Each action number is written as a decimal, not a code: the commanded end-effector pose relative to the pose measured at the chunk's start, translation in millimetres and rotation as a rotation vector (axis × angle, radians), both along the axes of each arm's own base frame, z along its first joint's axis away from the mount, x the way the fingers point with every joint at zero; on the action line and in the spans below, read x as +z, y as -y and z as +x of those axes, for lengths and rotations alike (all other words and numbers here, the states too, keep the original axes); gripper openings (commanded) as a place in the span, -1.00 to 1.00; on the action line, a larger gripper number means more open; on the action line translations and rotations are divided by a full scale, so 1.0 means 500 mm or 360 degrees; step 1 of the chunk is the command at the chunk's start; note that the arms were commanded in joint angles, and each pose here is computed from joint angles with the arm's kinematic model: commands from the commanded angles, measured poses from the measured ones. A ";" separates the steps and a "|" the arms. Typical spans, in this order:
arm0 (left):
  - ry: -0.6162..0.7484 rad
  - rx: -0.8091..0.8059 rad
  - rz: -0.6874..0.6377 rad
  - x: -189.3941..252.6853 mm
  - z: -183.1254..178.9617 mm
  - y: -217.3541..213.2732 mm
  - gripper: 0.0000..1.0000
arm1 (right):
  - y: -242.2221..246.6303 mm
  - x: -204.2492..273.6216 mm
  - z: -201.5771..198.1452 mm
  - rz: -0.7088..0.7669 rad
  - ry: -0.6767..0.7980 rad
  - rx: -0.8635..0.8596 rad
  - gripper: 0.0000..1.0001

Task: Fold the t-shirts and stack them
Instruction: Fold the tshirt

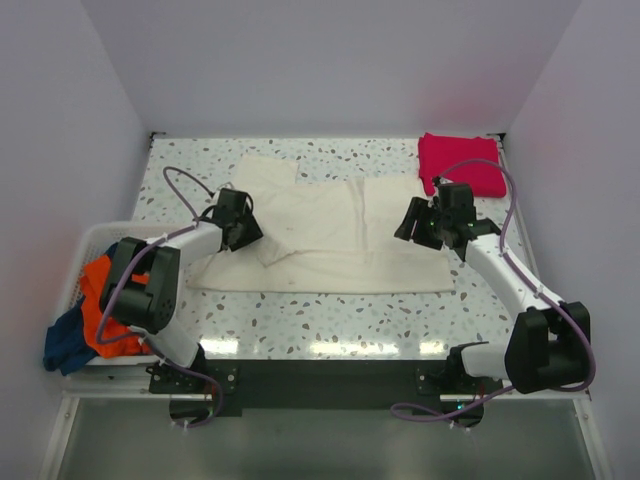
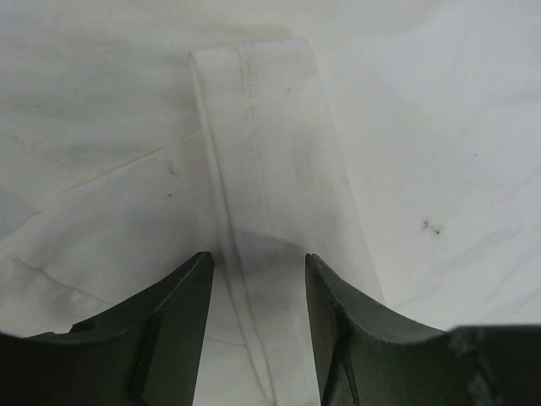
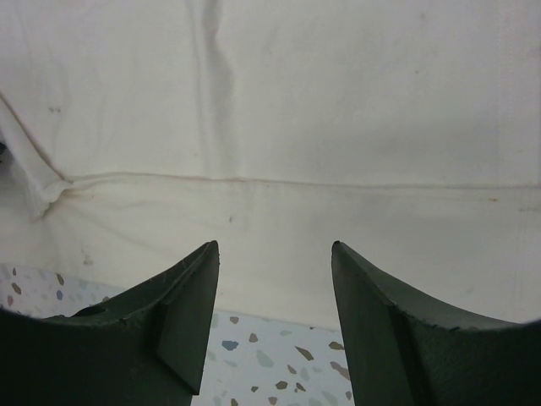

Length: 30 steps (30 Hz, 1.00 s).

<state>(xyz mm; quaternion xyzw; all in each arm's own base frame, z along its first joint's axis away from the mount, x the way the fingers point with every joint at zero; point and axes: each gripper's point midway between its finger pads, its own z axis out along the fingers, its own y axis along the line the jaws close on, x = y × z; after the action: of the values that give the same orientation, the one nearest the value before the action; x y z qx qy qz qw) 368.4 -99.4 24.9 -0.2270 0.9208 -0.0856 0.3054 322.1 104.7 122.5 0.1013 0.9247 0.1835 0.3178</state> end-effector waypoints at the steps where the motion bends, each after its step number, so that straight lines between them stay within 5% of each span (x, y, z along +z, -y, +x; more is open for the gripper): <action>1: 0.0092 -0.0007 0.0001 0.029 0.041 0.009 0.05 | -0.010 0.044 0.014 0.0020 0.0124 0.0049 0.18; 10: 0.0170 -0.0095 -0.0101 0.043 0.075 0.046 -0.22 | -0.010 0.046 0.015 0.0022 0.0126 0.0048 0.18; 22: 0.0238 -0.0140 -0.0216 0.064 0.118 0.082 -0.98 | -0.007 0.041 0.017 0.0008 0.0116 0.0036 0.18; 30: 0.0278 -0.0151 -0.0323 0.092 0.164 0.114 -1.00 | 0.002 0.035 0.022 -0.0023 0.0112 0.0008 0.18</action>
<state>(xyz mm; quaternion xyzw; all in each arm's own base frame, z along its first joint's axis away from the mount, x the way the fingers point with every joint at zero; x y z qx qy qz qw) 425.4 -140.0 44.7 -0.2071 0.9063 -0.1713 0.3262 321.8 105.3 123.3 0.0972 0.9246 0.1851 0.3186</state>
